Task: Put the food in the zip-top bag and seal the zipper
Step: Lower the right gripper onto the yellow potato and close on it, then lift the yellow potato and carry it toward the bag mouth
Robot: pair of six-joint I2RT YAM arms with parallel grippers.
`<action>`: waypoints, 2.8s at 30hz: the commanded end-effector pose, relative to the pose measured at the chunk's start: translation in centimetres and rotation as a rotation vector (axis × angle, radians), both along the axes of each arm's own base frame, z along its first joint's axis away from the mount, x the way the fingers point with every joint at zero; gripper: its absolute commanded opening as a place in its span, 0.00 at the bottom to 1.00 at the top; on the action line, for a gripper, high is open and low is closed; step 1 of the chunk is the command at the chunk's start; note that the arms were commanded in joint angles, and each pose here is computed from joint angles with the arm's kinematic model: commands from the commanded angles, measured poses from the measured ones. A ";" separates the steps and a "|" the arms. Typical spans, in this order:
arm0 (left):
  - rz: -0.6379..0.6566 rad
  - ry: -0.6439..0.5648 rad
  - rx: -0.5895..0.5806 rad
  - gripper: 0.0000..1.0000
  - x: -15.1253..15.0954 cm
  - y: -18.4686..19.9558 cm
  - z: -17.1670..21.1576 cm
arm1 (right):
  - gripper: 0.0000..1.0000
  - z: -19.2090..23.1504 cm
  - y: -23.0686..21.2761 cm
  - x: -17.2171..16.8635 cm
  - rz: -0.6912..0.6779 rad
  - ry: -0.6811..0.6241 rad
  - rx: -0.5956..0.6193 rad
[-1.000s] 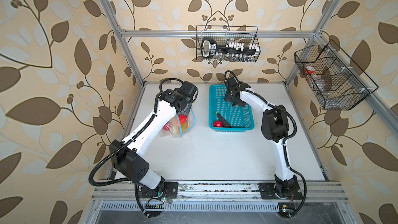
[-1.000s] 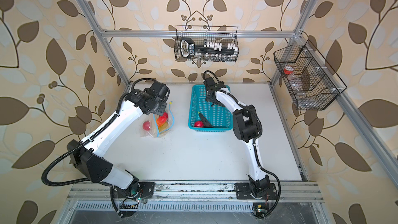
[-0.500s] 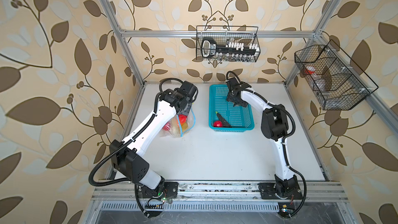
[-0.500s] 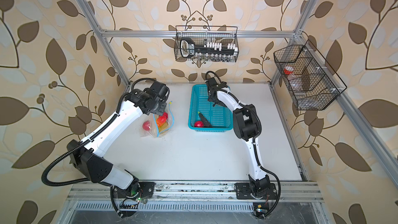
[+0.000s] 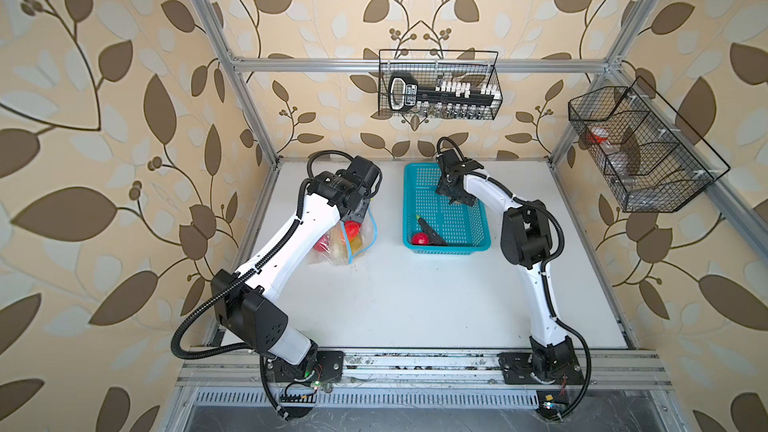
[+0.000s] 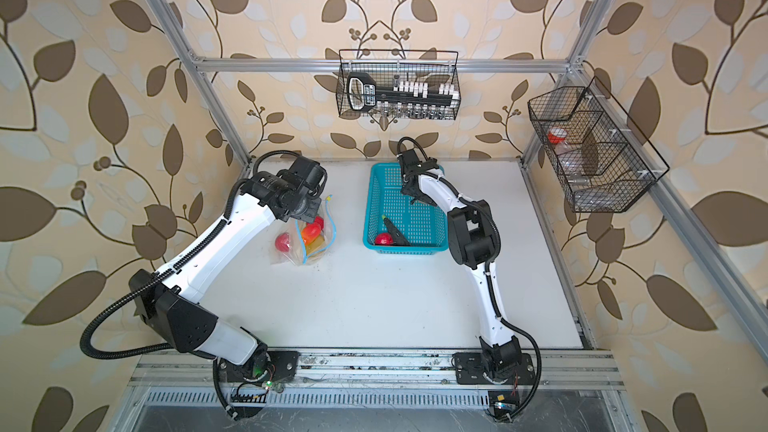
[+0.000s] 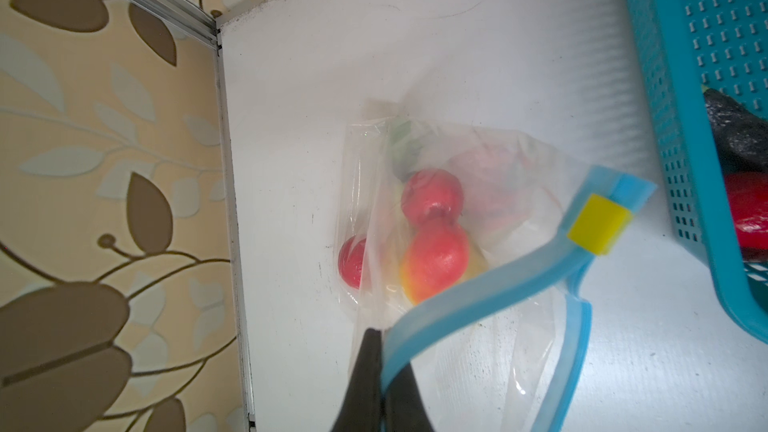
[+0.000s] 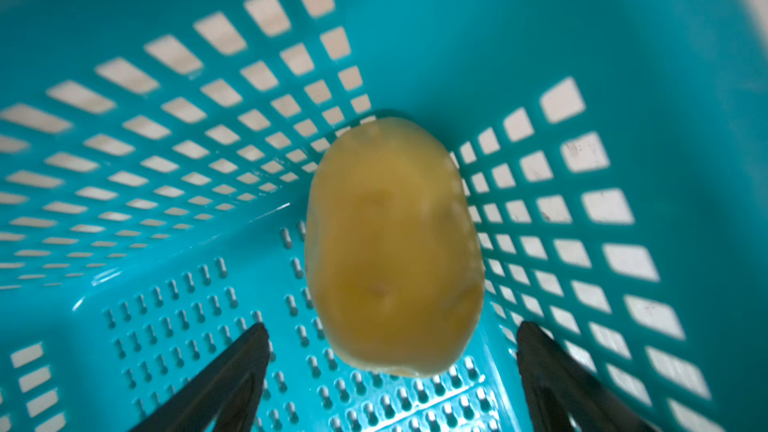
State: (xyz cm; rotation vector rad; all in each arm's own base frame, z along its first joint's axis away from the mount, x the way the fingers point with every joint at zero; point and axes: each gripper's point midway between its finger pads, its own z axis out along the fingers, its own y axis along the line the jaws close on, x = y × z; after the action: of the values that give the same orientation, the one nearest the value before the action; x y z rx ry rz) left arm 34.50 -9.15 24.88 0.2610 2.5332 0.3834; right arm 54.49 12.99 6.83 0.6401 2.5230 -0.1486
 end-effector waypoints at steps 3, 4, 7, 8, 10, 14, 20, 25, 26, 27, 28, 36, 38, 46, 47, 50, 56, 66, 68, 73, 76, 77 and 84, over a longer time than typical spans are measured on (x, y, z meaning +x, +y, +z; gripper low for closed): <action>0.027 -0.032 0.020 0.00 0.3 0.9 0.9 | 0.92 -0.9 -0.7 0.9 -0.029 -0.004 0.015; 0.028 -0.031 0.021 0.00 0.3 0.9 0.8 | 0.92 -0.9 -0.7 1.0 -0.029 -0.007 0.015; 0.028 -0.032 0.022 0.00 0.4 1.0 0.9 | 0.91 -1.2 -0.7 1.1 -0.028 -0.014 0.013; 0.028 -0.032 0.024 0.00 0.4 1.0 0.9 | 0.91 -1.3 -0.7 1.2 -0.029 -0.013 0.012; 0.029 -0.031 0.025 0.00 0.5 0.9 0.9 | 0.91 -1.5 -0.8 1.3 -0.031 -0.016 0.015; 0.030 -0.029 0.027 0.00 0.5 1.0 0.8 | 0.90 -1.8 -0.9 1.5 -0.037 -0.016 0.014; 0.033 -0.028 0.030 0.00 0.5 1.0 0.8 | 0.87 -2.9 -0.9 1.7 -0.044 -0.005 0.021; 0.035 -0.026 0.037 0.00 0.6 1.1 0.6 | 0.80 -2.7 -0.5 2.0 -0.040 -0.032 0.051; 0.035 -0.024 0.039 0.00 0.7 1.1 0.6 | 0.80 -2.5 -0.5 2.0 -0.040 -0.039 0.052; 0.036 -0.024 0.041 0.00 0.7 1.1 0.5 | 0.80 -2.3 -0.6 2.1 -0.043 -0.049 0.053; 0.038 -0.024 0.041 0.00 0.7 1.1 0.6 | 0.81 -2.0 -0.6 2.2 -0.045 -0.058 0.051; 0.040 -0.018 0.050 0.00 0.9 1.2 0.4 | 0.86 -2.2 -0.3 3.2 -0.039 -0.069 0.052; 0.040 -0.019 0.050 0.00 0.9 1.2 0.4 | 0.84 -2.3 -0.3 3.3 -0.040 -0.073 0.057; 0.045 -0.018 0.055 0.00 0.9 1.3 0.4 | 0.66 -1.3 -0.1 3.3 -0.035 -0.111 0.078; 0.044 -0.018 0.055 0.00 0.9 1.3 0.4 | 0.64 -1.1 -0.1 3.2 -0.031 -0.114 0.083; 0.044 -0.019 0.052 0.00 0.9 1.2 0.4 | 0.61 -0.6 0.1 2.7 -0.024 -0.129 0.105; 0.043 -0.015 0.046 0.00 0.9 1.2 0.4 | 0.61 1.4 0.7 2.4 0.014 -0.169 0.144; 0.045 -0.028 0.050 0.00 0.7 1.4 0.5 | 0.60 4.2 1.9 1.4 0.058 -0.213 0.249; 0.046 -0.029 0.048 0.00 0.7 1.5 0.6 | 0.60 4.7 2.1 1.1 0.064 -0.220 0.272; 0.042 -0.028 0.041 0.00 0.6 1.3 0.6 | 0.60 6.0 2.8 0.1 0.076 -0.247 0.342; 0.041 -0.027 0.036 0.00 0.6 1.3 0.6 | 0.60 6.6 3.1 -0.5 0.079 -0.258 0.376; 0.040 -0.026 0.033 0.00 0.6 1.3 0.5 | 0.60 6.6 3.1 -0.8 0.078 -0.259 0.384; 0.036 -0.027 0.024 0.00 0.5 1.2 0.6 | 0.60 7.8 3.4 -2.6 0.066 -0.274 0.449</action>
State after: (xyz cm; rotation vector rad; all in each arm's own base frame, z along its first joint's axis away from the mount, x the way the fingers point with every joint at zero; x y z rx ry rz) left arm 35.03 -8.51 24.27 0.2501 2.5400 0.4463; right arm 52.22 15.69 12.54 0.6739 2.3592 0.4212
